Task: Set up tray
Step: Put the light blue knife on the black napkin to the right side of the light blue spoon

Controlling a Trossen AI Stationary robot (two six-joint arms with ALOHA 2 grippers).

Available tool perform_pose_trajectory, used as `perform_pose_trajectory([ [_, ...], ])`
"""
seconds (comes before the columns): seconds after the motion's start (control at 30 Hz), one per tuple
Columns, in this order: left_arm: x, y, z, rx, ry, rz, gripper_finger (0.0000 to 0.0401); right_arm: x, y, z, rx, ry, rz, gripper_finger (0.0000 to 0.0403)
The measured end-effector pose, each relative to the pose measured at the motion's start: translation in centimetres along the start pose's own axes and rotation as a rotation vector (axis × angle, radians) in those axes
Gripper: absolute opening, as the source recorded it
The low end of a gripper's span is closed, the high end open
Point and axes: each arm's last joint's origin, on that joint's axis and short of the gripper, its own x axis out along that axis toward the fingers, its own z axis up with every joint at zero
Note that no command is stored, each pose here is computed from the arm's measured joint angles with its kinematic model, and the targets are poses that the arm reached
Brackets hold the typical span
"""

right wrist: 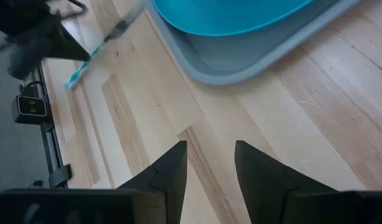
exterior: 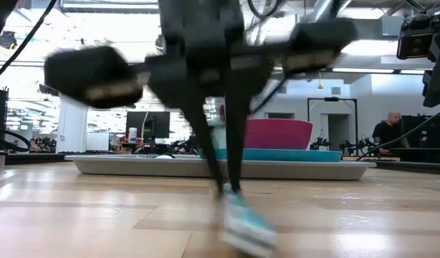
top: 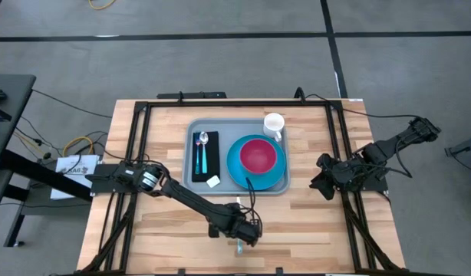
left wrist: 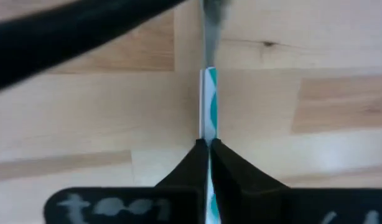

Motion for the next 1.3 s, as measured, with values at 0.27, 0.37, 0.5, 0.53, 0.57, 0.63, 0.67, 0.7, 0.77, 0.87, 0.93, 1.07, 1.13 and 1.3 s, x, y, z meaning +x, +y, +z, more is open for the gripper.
perform_pose_trajectory([
  [0.27, -3.5, 0.9, -0.4, 0.01, -0.014, 0.011, 0.0004, 0.0, 0.0, 0.0, -0.007, 0.0, 0.0, 0.0127],
  [0.37, -4.1, 1.1, -0.6, 0.003, -0.019, 0.021, 0.0003, 0.0, 0.0, 0.0, -0.008, 0.001, 0.0, 0.0127],
  [0.5, -4.2, 1.2, -0.6, -0.005, -0.019, 0.022, 0.0002, 0.0, 0.0, 0.0, -0.008, 0.001, 0.001, 0.0127],
  [0.53, -4.3, 1.2, -0.6, -0.005, -0.018, 0.02, 0.0002, 0.0, 0.0, 0.0, -0.008, 0.001, 0.0, 0.0127],
  [0.57, -4.3, 1.2, -0.6, -0.006, -0.018, 0.018, 0.0002, 0.0, 0.0, 0.0, -0.008, 0.0, 0.001, 0.0127],
  [0.63, -4.3, 1.1, -0.6, -0.01, -0.014, 0.012, 0.0001, 0.0, 0.0, 0.0, -0.009, 0.001, 0.001, 0.0127],
  [0.67, -4.3, 1.1, -0.7, -0.017, -0.012, 0.007, 0.0001, 0.0, 0.0, 0.0, -0.008, 0.0, 0.0, 0.0127],
  [0.7, -4.3, 1.0, -0.7, -0.024, -0.011, 0.004, 0.0001, 0.0, 0.0, 0.0, -0.008, 0.0, 0.001, 0.0127],
  [0.77, -4.3, 1.0, -0.7, -0.027, -0.011, 0.003, 0.0001, 0.0, 0.0, 0.0, -0.008, 0.001, 0.001, 0.0127],
  [0.87, -4.3, 1.1, -0.6, -0.035, -0.013, 0.007, 0.0001, 0.0, 0.0, 0.0, -0.009, 0.001, 0.001, 0.0127],
  [0.93, -4.3, 1.1, -0.6, -0.023, -0.013, 0.007, 0.0008, 0.0, 0.0, 0.0, -0.009, 0.0, 0.0, 0.0127],
  [1.07, -4.3, 1.2, -0.6, -0.014, -0.02, 0.022, 0.004, 0.0, 0.0, 0.0, -0.011, 0.0, 0.001, 0.0127],
  [1.13, -4.4, 1.3, -0.5, -0.014, -0.027, 0.036, 0.0062, 0.0, 0.0, 0.0, -0.022, 0.001, 0.001, 0.0127],
  [1.3, -4.1, 1.4, -0.3, -0.021, -0.005, 0.066, 0.012, 0.0, 0.0, 0.0, -0.026, 0.001, 0.001, 0.0127],
])
